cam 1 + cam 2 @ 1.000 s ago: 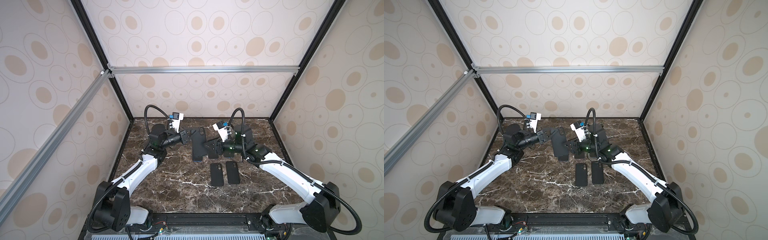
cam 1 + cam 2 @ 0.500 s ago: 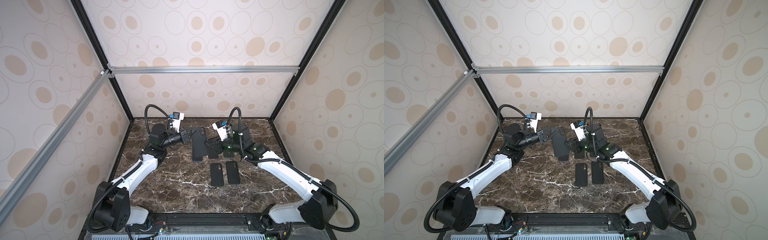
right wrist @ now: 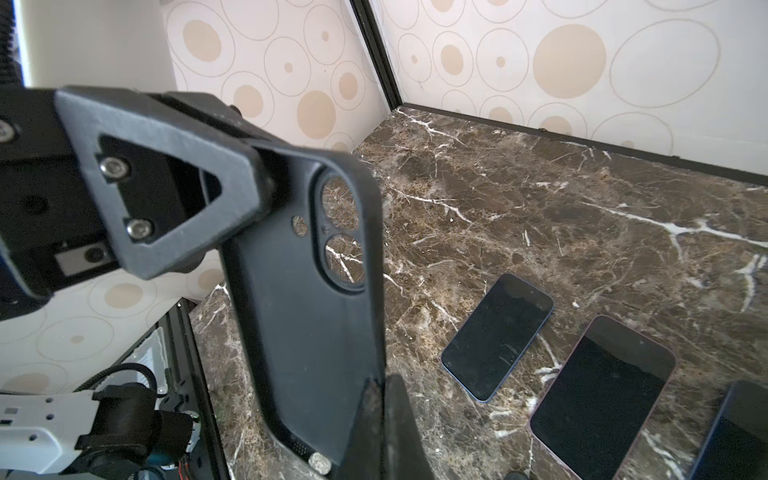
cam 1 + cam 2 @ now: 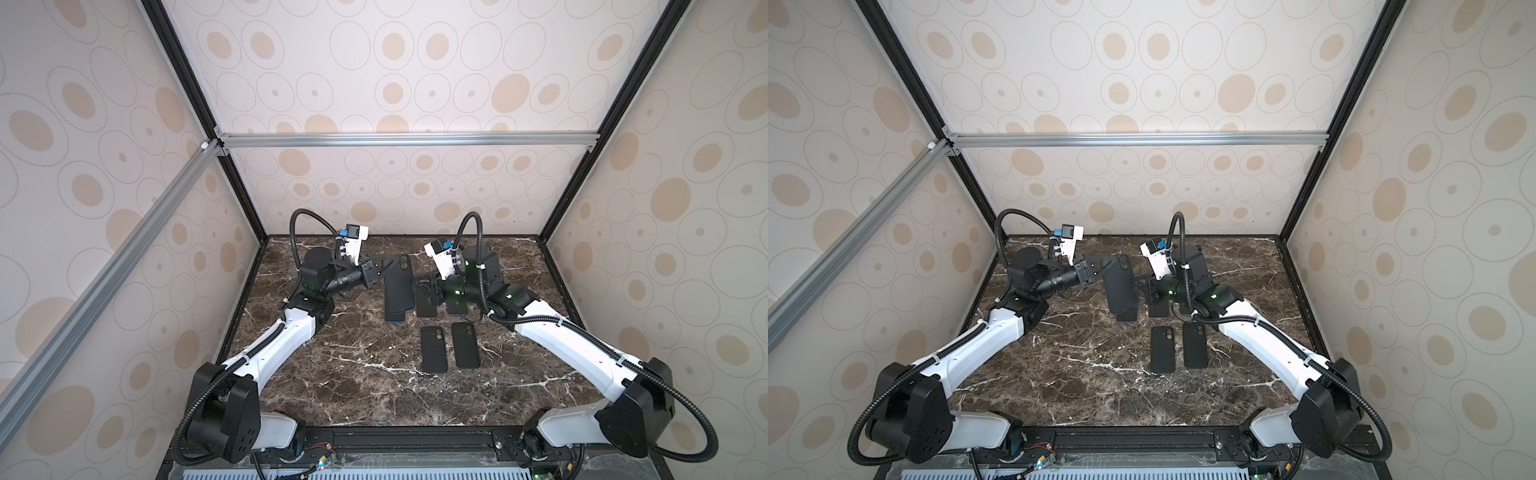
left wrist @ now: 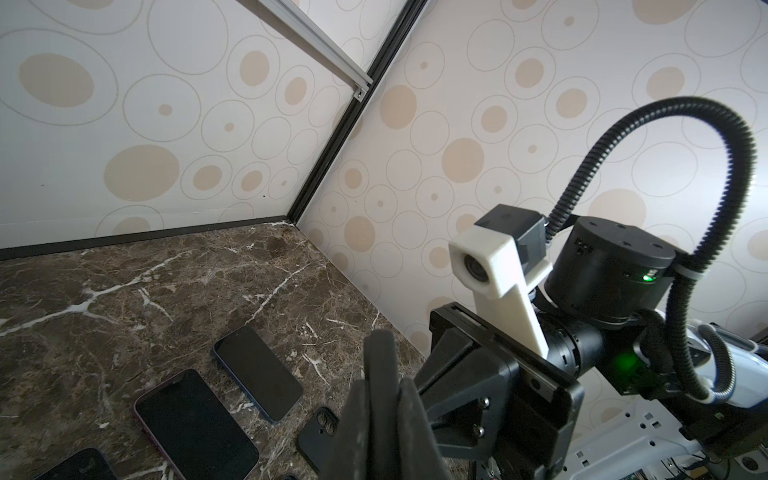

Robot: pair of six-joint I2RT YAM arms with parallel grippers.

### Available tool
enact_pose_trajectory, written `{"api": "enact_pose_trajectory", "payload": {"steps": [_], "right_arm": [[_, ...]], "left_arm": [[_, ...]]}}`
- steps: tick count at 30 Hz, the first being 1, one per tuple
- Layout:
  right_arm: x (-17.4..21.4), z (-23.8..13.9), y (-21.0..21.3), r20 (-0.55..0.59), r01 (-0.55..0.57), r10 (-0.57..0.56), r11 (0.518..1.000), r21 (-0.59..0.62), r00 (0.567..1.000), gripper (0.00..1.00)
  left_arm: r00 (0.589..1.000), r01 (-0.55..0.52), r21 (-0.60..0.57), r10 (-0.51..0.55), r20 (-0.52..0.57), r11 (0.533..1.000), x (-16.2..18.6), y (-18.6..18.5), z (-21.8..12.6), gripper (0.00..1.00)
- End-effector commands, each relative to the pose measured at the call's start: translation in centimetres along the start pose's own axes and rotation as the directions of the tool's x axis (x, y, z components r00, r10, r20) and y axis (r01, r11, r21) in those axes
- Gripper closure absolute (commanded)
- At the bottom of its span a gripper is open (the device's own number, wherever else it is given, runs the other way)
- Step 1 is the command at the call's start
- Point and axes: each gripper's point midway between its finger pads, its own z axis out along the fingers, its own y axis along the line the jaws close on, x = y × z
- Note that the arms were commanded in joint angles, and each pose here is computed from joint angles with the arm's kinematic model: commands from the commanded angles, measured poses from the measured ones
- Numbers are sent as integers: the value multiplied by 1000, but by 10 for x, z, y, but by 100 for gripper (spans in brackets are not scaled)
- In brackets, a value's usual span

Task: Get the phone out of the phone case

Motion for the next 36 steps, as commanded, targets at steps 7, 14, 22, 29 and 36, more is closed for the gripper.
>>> {"api": "enact_pose_trajectory", "payload": {"steps": [7,14,22,29,36], "right_arm": [[13,3,-11,-14,-103,104,990,94,994,100],[62,1,-34,-90,-257,293,923,288,952,100],[137,8,-48,-182,-377,558,733,567,810,100],[181,24,-41,-315,-273,615,673,687,723,100],[210,45,-39,-364,-234,651,646,726,666,100]], "left_arm": [[995,-99,-48,100,8,994,-18,-4,1,62],[982,-189,-298,182,-51,936,-21,32,-13,1],[979,-187,-603,197,-49,776,-24,86,-59,1],[988,-101,-761,151,-4,641,-19,127,-111,1],[990,-82,-784,140,6,615,-14,138,-131,1]]}}
